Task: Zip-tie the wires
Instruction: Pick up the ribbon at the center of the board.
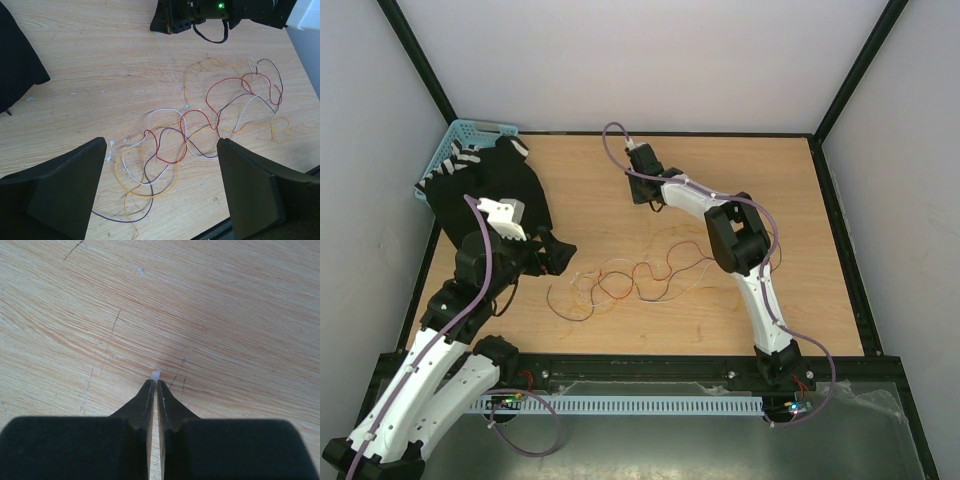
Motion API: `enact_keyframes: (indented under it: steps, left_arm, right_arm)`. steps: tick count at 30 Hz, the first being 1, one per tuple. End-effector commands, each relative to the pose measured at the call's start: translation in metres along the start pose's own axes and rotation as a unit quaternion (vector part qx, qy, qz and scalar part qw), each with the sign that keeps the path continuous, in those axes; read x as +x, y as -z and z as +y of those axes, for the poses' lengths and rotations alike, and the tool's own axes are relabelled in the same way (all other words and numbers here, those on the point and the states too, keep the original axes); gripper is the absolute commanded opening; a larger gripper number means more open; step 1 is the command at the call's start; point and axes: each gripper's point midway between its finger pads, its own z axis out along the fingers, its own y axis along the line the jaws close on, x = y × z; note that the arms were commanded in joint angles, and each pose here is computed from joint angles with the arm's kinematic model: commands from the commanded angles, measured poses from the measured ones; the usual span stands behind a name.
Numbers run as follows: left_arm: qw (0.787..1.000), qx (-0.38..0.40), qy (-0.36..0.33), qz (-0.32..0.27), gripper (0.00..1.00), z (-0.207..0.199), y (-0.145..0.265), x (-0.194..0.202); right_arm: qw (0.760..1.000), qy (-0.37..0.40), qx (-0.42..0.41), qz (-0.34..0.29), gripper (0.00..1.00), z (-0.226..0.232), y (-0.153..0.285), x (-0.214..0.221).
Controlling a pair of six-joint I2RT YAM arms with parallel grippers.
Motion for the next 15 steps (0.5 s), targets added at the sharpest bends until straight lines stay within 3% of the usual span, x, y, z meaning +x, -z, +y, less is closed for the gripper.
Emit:
enact_keyframes:
  steps: [1, 5, 8, 15]
  left_arm:
    - [1.0, 0.006, 0.001, -0.006, 0.94, -0.001, 0.0, -0.002]
    - [1.0, 0.015, 0.002, -0.009, 0.94, -0.006, 0.001, -0.009]
    - [0.999, 0.036, -0.006, -0.011, 0.94, -0.015, 0.003, -0.018]
    - [0.989, 0.133, -0.054, -0.028, 0.94, -0.051, -0.004, -0.04]
  right_arm:
    - [1.0, 0.006, -0.01, 0.02, 0.09, 0.005, -0.004, 0.009]
    - [1.0, 0.004, -0.027, -0.01, 0.01, 0.013, 0.016, -0.02]
    - [0.998, -0.002, -0.036, -0.05, 0.0, 0.017, 0.046, -0.055]
    - [0.984, -0.06, -0.079, -0.15, 0.0, 0.03, 0.153, -0.131]
